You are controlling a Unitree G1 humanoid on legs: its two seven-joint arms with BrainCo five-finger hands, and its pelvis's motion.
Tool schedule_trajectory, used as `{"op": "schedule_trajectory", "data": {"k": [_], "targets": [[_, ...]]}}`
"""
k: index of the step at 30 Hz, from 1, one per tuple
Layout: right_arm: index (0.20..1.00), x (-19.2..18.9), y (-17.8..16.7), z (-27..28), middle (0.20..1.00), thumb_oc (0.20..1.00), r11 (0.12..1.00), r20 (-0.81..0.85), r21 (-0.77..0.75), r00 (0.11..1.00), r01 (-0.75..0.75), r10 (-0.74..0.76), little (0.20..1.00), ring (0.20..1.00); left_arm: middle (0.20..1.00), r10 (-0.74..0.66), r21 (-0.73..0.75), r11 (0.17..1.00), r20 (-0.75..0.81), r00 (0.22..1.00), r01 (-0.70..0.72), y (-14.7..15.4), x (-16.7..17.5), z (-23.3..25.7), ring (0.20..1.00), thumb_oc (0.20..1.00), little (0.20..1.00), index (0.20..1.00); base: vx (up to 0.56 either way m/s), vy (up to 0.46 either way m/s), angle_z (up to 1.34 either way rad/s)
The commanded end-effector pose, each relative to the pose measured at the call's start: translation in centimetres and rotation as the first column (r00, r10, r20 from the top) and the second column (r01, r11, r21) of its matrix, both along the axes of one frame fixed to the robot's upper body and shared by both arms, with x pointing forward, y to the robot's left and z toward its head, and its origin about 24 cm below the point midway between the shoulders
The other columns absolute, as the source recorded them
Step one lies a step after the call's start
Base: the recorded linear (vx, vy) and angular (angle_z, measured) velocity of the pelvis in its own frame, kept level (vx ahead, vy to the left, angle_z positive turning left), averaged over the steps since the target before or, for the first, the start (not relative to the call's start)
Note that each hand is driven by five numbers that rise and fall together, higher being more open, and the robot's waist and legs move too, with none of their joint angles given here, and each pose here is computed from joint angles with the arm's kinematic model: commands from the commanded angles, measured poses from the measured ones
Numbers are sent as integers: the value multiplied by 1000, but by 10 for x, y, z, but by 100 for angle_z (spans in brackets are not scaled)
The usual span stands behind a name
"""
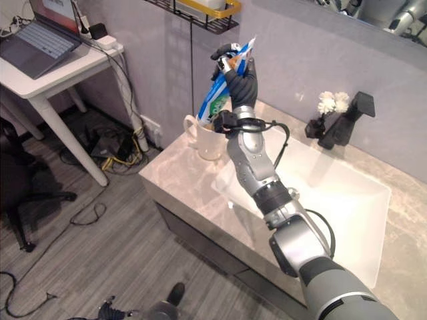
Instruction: Put brush and paste in cup on sink, flatten towel.
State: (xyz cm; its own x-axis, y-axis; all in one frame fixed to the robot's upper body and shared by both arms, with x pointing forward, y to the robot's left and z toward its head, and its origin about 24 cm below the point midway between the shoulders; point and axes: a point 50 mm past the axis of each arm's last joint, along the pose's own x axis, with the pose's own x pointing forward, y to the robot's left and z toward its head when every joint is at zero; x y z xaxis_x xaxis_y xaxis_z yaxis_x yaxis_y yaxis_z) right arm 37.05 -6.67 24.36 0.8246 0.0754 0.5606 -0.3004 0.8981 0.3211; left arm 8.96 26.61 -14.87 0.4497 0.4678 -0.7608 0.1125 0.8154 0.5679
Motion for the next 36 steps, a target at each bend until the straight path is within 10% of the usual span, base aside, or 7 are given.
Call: {"op": "schedule_trajectory", "data": {"k": [1, 18, 19, 20, 36], "targets": [[200, -2, -6, 40, 200, 200, 998, 152, -46, 988, 49, -42, 200, 200, 1000, 29, 77, 997, 12, 999, -30, 19, 7, 7, 1000, 1000, 1000, 1000, 0, 0, 0], [200, 2, 12, 20, 200, 200, 983, 103, -182, 995, 27, -8, 200, 200, 1000, 23, 75, 997, 4, 1000, -23, 16, 6, 6, 1000, 1000, 1000, 1000, 0, 0, 0], [413, 2, 12, 19, 413, 413, 982, 100, -186, 995, 25, -6, 413, 413, 1000, 23, 74, 997, 2, 1000, -23, 16, 5, 5, 1000, 1000, 1000, 1000, 0, 0, 0], [1000, 2, 12, 19, 1000, 1000, 979, 103, -201, 995, 29, -9, 1000, 1000, 1000, 23, 75, 997, -2, 1000, -23, 16, 4, 5, 1000, 1000, 1000, 1000, 0, 0, 0], [1000, -10, 19, 34, 1000, 1000, 960, 219, -254, 974, 120, -64, 1000, 1000, 1000, 27, 57, 998, -20, 999, -26, 10, 4, 3, 1000, 1000, 1000, 1000, -12, -9, -5]]}}
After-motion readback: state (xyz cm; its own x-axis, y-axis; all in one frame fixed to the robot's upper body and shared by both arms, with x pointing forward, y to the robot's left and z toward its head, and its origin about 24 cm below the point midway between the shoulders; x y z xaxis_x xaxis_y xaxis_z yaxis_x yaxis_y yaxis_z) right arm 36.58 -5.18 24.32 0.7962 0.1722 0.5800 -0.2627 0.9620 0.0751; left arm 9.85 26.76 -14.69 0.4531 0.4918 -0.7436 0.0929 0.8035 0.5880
